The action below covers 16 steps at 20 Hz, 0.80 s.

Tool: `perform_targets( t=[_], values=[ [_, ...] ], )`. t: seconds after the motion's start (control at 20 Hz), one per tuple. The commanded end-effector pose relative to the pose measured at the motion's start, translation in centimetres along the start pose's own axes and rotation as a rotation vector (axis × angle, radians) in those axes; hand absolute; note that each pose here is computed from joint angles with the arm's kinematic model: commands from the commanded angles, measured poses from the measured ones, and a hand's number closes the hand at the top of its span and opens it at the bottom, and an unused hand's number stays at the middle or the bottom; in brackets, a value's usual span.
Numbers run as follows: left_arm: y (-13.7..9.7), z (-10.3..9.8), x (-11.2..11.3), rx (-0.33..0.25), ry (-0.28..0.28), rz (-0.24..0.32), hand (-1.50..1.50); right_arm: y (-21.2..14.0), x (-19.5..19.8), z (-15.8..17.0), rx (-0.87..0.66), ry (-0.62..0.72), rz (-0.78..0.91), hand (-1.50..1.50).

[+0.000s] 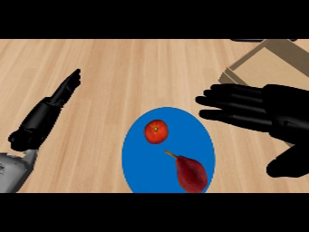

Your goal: Pick the pear from the plate and place it in the cardboard box

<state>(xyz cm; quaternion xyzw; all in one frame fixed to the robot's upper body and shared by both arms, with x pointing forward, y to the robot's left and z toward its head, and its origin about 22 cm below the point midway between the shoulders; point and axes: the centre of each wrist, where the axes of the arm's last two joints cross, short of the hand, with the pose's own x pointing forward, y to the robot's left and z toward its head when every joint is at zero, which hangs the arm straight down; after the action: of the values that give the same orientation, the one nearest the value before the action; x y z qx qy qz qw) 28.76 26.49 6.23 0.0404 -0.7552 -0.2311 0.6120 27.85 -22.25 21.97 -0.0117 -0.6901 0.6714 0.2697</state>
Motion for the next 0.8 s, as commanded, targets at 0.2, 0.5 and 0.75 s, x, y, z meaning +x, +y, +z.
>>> perform_targets(
  t=[0.2, 0.5, 0.75],
  values=[
    [0.6, -0.2, 0.0, 0.014, 0.002, -0.001, 0.00, 2.6, 6.8, -2.8, 0.236, 0.085, 0.227, -1.50],
    [-0.6, 0.3, 0.7, 0.009, 0.010, 0.005, 0.00, 4.0, 9.7, -4.0, 0.326, 0.174, 0.260, -1.50],
    [-0.5, 0.5, 0.5, 0.003, -0.010, -0.008, 0.00, 6.0, 10.3, -5.4, 0.342, 0.242, 0.239, -1.50]
  ],
)
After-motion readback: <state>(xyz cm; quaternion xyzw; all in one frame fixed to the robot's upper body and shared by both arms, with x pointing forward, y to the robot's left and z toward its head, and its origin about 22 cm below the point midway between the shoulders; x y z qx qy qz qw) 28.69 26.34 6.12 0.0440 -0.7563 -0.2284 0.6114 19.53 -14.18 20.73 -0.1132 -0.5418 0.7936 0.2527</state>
